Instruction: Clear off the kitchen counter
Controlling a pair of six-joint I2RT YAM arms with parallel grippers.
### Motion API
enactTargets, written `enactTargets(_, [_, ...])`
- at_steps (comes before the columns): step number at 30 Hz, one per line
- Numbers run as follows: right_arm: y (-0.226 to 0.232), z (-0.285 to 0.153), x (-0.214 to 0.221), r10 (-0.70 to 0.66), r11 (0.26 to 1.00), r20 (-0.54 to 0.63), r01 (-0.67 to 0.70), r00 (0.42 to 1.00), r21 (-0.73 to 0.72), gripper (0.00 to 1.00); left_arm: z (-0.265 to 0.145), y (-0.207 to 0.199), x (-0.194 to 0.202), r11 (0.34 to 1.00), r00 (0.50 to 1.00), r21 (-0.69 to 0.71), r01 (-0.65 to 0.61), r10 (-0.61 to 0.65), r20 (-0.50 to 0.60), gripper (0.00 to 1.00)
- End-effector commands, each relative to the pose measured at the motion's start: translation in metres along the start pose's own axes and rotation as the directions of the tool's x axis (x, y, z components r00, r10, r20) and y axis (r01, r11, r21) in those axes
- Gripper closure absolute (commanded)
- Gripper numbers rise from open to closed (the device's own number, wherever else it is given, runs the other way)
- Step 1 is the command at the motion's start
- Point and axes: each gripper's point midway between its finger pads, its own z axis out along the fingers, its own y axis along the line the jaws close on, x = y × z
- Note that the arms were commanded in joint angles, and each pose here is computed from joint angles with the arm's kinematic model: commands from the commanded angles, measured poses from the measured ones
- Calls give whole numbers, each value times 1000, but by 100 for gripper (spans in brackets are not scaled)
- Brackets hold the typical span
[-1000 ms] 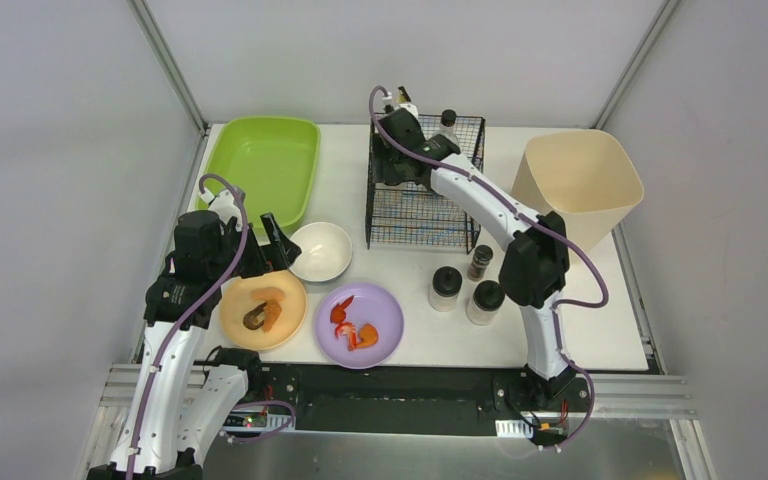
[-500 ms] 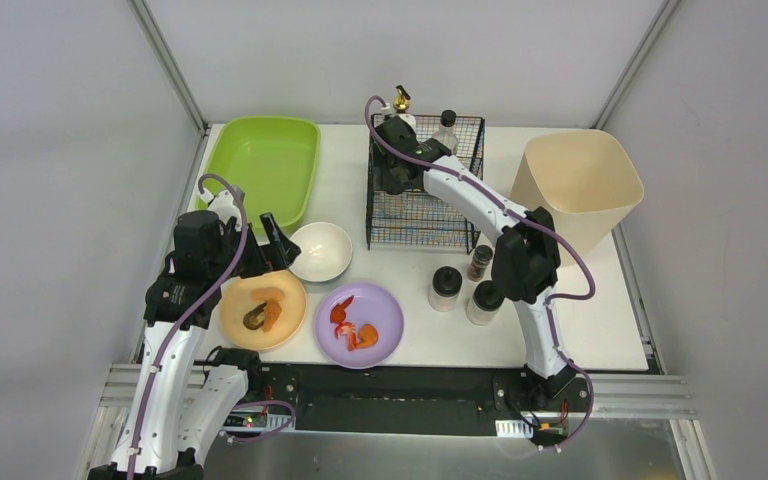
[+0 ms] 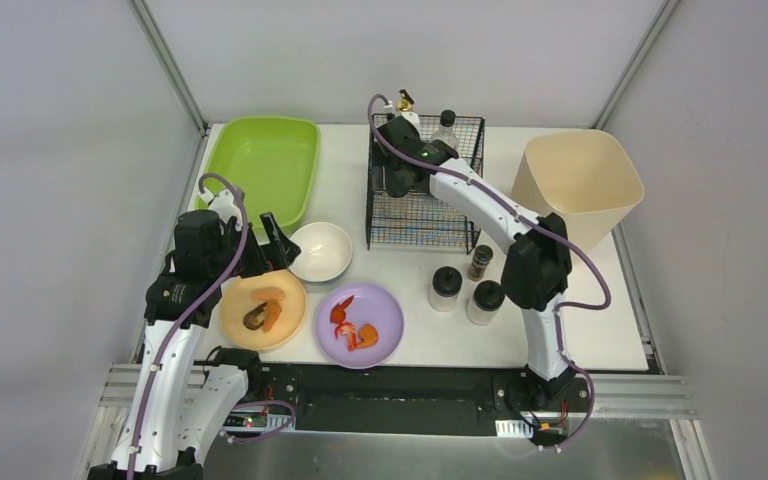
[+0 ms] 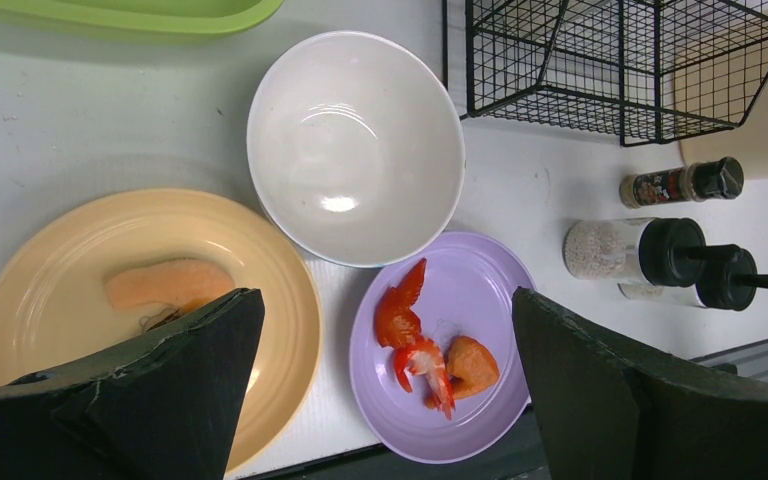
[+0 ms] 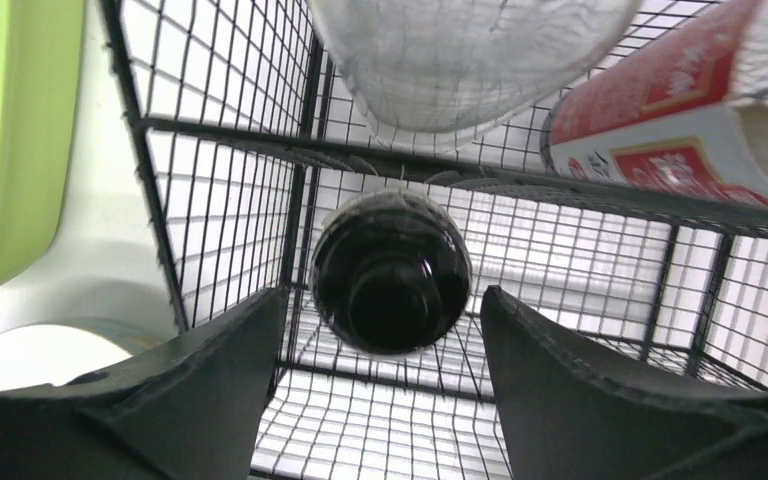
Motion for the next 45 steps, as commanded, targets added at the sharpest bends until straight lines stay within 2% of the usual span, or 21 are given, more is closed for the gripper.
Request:
enactTargets(1, [-6, -70, -43, 34, 998, 149, -26, 988, -54, 23, 1, -2, -4, 1000, 1000, 18, 1, -1, 15, 0])
enactTargets(7, [-26, -118, -34, 35, 997, 203, -22, 979, -68, 21, 0, -2, -4, 1000, 1000, 18, 1, -1, 18, 0])
enactTargets(13, [-55, -150, 11, 50, 997, 178, -38, 983, -69, 19, -1, -3, -4, 1000, 1000, 22, 1, -2, 21, 0])
enactTargets(21, [-78, -164, 78, -11, 999, 87, 14, 996, -32, 16, -1, -5, -4, 999, 1000, 36, 1, -1, 17, 0])
enactTargets(30, [-93, -148, 126, 0, 1000, 0, 0, 1000, 4, 10, -1, -5, -4, 999, 1000, 34, 2, -2, 15, 0])
enactTargets(45, [-75, -109, 184, 12, 999, -178, -19, 984, -40, 4, -2, -4, -4, 1000, 1000, 31, 1, -1, 20, 0])
